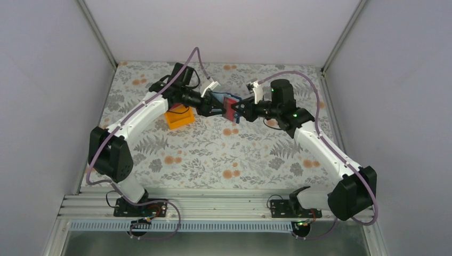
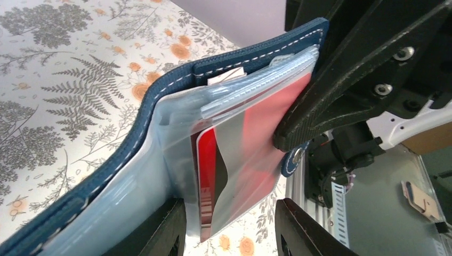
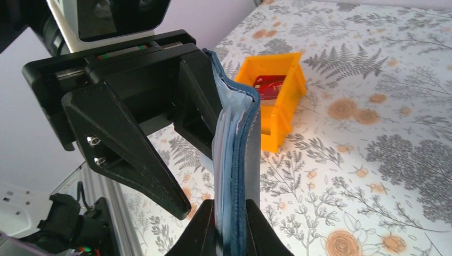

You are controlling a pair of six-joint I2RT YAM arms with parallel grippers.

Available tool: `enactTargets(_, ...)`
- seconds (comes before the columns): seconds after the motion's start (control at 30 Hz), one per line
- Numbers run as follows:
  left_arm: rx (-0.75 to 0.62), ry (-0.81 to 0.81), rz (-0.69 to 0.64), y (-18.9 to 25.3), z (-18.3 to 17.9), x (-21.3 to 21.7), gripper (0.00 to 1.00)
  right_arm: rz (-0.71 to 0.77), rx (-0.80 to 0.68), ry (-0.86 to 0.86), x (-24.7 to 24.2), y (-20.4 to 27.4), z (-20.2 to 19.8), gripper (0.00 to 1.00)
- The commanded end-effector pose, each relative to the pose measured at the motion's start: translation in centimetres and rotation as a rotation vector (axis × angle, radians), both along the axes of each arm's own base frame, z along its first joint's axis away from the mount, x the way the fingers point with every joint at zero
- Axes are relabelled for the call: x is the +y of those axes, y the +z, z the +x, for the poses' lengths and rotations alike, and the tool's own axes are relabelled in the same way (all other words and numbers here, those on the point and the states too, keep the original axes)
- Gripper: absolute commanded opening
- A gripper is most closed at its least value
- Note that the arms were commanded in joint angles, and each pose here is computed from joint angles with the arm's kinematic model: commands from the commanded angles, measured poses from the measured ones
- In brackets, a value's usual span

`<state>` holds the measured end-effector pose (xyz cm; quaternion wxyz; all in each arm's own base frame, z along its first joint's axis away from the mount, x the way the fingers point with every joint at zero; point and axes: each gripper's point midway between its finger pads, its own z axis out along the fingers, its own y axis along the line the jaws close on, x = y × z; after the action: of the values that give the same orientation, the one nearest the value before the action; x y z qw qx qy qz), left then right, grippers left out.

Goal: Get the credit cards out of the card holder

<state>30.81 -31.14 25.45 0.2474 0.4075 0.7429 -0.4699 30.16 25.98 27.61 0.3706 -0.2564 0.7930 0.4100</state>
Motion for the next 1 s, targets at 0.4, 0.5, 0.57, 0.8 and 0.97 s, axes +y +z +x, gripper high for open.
enactTargets(0.4,-0.052,-0.327,-0.259,9.0,-6.3,-2.1,0.13,0.16,-0.087,0.222,2.4,3.5,-2.4,0.04)
enactTargets(0.5,-0.062,-0.345,-0.276,9.3,-6.7,-1.8,0.03,0.159,-0.082,0.213,2.3,3.2,-2.3,0.04)
enactTargets(0.57,-0.066,-0.349,-0.285,9.7,-6.8,-1.5,0.03,0.158,-0.081,0.211,2.1,3.1,-2.3,0.04)
enactTargets(0.8,-0.058,-0.233,-0.272,9.3,-4.2,1.1,0.02,0.176,-0.066,0.23,1.0,2.7,-2.5,0.14)
enactTargets(0.97,-0.067,-0.194,-0.261,9.0,-3.6,2.0,0.02,0.185,-0.058,0.257,0.8,2.4,-2.9,0.22)
